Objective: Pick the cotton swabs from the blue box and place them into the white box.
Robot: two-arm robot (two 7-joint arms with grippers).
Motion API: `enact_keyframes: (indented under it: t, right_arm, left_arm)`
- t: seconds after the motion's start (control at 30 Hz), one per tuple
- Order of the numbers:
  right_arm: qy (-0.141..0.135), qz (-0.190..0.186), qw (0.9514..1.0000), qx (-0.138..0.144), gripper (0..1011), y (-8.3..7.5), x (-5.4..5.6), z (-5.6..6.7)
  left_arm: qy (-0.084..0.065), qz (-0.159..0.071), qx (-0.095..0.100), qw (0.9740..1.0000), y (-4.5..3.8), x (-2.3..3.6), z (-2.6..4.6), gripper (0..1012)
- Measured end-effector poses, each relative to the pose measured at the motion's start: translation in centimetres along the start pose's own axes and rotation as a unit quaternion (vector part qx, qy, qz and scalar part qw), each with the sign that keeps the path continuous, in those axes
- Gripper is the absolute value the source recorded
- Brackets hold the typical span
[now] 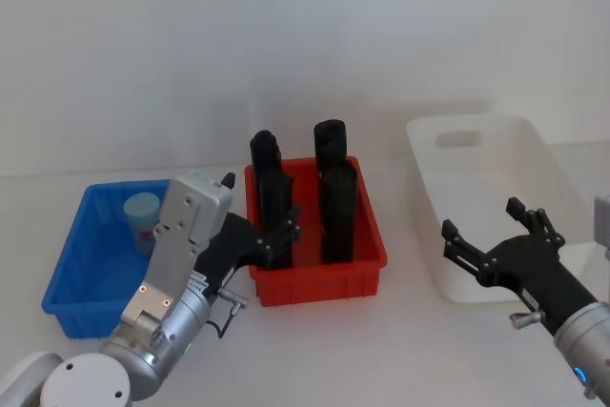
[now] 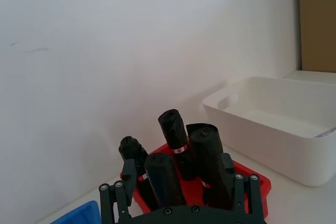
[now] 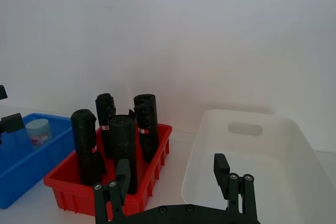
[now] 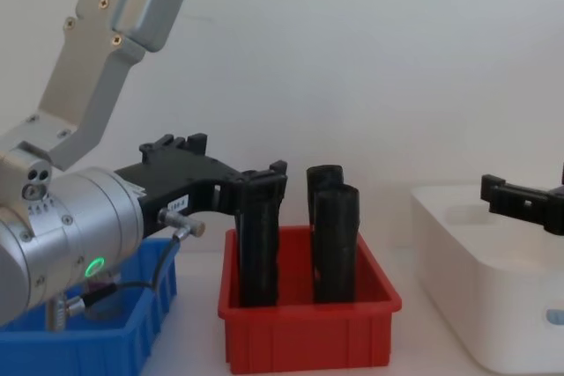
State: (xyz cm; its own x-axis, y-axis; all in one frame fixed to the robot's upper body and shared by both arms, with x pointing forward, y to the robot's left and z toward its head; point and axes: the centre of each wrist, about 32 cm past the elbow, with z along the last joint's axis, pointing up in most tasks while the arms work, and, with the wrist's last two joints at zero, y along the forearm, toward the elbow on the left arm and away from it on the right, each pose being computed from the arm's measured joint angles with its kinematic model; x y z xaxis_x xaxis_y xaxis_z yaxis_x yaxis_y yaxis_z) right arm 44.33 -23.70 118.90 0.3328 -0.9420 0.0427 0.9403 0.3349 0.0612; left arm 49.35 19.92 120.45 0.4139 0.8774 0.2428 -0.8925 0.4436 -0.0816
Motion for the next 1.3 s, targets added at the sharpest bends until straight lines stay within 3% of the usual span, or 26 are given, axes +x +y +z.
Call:
enact_keyframes:
  t: [0.67, 1.07, 1.3]
  right_arm:
    - [-0.007, 0.014, 0.9999, -0.004, 1002, 1.0, 0.7, -0.4]
    - [-0.017, 0.044, 0.9989, -0.009, 1002, 4.1, 1.9, -1.5]
    - [-0.027, 0.067, 0.9973, -0.012, 1002, 6.7, 2.4, -2.3]
  left_arm:
    - [-0.001, 0.005, -0.002, 1.0000, 0.10, -0.14, 0.06, 1000]
    - [0.000, 0.006, -0.001, 1.0000, 0.10, -0.13, 0.04, 1000]
    - [0.000, 0.005, -0.001, 1.0000, 0.10, -0.13, 0.04, 1000]
